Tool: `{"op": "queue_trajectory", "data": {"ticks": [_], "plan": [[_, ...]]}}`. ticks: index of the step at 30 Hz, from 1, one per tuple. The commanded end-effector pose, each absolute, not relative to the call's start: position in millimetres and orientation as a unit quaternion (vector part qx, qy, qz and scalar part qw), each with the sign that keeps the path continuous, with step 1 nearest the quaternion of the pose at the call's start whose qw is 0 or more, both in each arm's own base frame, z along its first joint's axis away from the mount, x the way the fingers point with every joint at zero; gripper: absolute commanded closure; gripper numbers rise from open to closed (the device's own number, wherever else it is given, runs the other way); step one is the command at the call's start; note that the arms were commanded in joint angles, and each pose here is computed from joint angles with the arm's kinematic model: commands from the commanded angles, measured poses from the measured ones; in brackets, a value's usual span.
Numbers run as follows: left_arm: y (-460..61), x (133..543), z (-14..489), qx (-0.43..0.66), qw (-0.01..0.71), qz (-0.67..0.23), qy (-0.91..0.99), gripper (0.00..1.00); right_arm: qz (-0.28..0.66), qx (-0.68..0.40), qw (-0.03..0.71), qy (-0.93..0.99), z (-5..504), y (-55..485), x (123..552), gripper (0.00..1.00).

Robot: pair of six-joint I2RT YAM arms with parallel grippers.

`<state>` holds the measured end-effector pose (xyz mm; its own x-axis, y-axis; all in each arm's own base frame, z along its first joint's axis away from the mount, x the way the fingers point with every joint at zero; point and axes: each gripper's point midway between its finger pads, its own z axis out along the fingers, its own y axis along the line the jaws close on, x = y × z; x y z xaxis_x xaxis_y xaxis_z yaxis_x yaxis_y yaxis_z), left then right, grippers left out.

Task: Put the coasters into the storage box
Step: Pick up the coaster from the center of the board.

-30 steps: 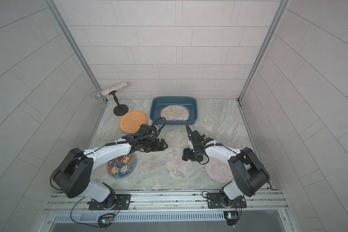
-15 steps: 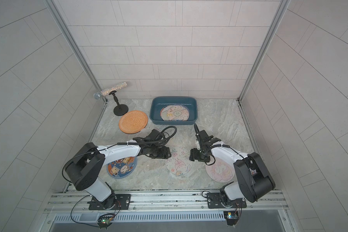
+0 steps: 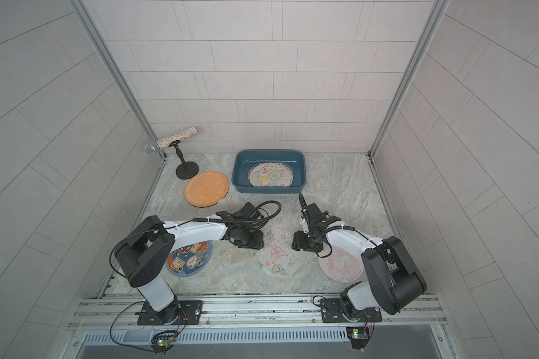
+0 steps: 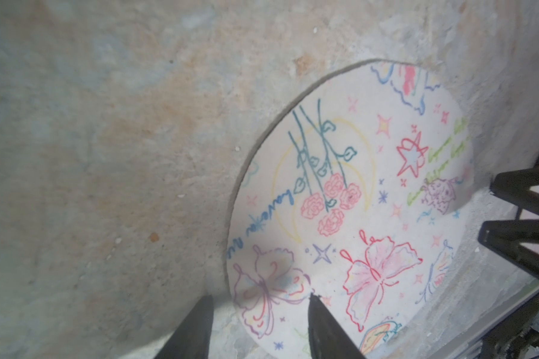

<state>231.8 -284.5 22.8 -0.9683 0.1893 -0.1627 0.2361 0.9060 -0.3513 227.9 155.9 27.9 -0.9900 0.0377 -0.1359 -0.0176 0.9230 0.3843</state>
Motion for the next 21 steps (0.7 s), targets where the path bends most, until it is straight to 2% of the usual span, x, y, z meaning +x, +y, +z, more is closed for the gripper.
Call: {"op": "queue_trajectory", "data": {"ticks": [1,21], "plan": [[-284.3,228.2,18.5,0.115,0.053,-0.176,0.976,0.47,0.195,0.006,0.064,0.979,21.6,160.1,224.7,0.41],[-288.1,226.3,15.8,0.119,0.045,-0.180,0.975,0.51,0.189,-0.003,0.052,0.981,11.6,171.7,225.4,0.62]]}}
